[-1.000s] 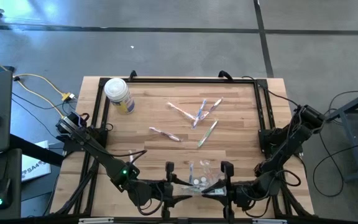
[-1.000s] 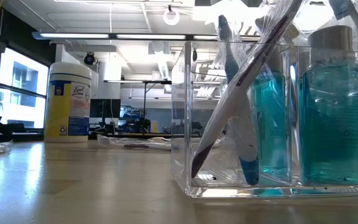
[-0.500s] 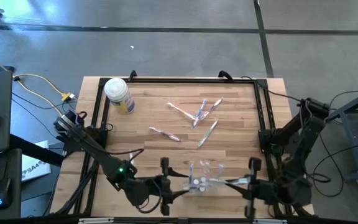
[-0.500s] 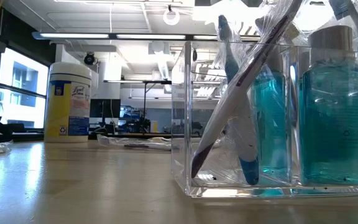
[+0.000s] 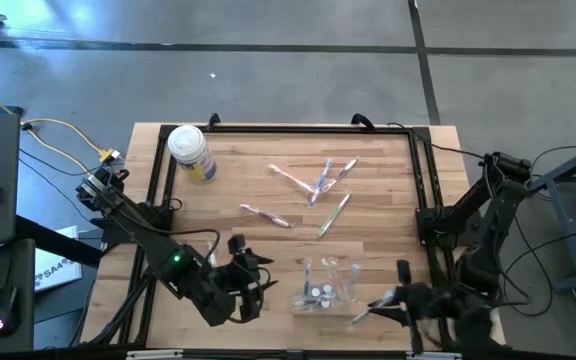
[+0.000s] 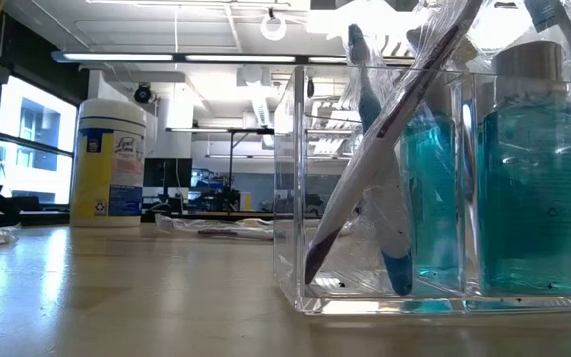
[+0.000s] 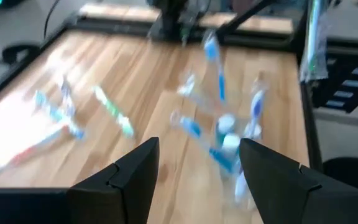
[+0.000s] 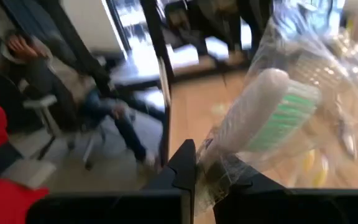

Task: Pick & Place toothbrushing station
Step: Put the middle green toothbrush into the transparent bin

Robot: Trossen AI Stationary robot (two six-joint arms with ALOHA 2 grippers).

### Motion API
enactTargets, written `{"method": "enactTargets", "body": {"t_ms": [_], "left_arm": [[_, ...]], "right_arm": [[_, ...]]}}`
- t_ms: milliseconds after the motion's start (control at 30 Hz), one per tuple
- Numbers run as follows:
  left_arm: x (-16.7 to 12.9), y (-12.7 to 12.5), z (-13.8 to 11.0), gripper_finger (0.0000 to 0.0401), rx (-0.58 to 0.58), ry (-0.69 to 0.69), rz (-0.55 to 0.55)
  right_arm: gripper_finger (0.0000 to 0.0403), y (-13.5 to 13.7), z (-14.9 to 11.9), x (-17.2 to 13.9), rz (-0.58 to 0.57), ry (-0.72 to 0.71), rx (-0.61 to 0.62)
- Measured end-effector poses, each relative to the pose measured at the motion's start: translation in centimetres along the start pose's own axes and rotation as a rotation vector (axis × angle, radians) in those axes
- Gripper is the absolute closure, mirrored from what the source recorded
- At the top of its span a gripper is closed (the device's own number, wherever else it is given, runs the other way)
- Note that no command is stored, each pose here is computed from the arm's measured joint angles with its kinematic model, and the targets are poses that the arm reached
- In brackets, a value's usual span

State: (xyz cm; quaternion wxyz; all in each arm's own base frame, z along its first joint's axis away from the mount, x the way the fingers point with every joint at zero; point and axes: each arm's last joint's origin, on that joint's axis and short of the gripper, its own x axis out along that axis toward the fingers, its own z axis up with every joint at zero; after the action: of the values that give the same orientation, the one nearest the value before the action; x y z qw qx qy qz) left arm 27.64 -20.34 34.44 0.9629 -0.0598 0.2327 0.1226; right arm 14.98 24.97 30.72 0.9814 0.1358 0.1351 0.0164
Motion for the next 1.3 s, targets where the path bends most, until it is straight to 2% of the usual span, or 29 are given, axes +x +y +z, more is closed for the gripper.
{"method": "enactTargets", "body": {"t_ms": [100,300,567,700,1300], "left_arm": [[0.0,0.4,-0.6,0.018,-0.028,0.057,0.026],[-0.1,1.0,-1.3,0.018,-0.061,0.112,0.074],[-0.2,1.2,-1.5,0.018,-0.063,0.13,0.092],[-0.2,1.2,-1.5,0.018,-0.067,0.129,0.092],[-0.1,1.2,-1.5,0.018,-0.082,0.126,0.096]], "right_arm": [[0.0389,-1.3,-0.2,1.4,-0.039,0.079,0.041],[0.0389,-3.4,0.2,3.7,-0.098,0.173,0.046],[0.0389,-6.1,-0.2,4.6,-0.251,0.279,0.047],[0.0389,-6.0,-0.5,5.1,-0.259,0.285,0.038],[0.0389,-5.1,-5.2,8.8,-0.302,0.383,-0.094]]}}
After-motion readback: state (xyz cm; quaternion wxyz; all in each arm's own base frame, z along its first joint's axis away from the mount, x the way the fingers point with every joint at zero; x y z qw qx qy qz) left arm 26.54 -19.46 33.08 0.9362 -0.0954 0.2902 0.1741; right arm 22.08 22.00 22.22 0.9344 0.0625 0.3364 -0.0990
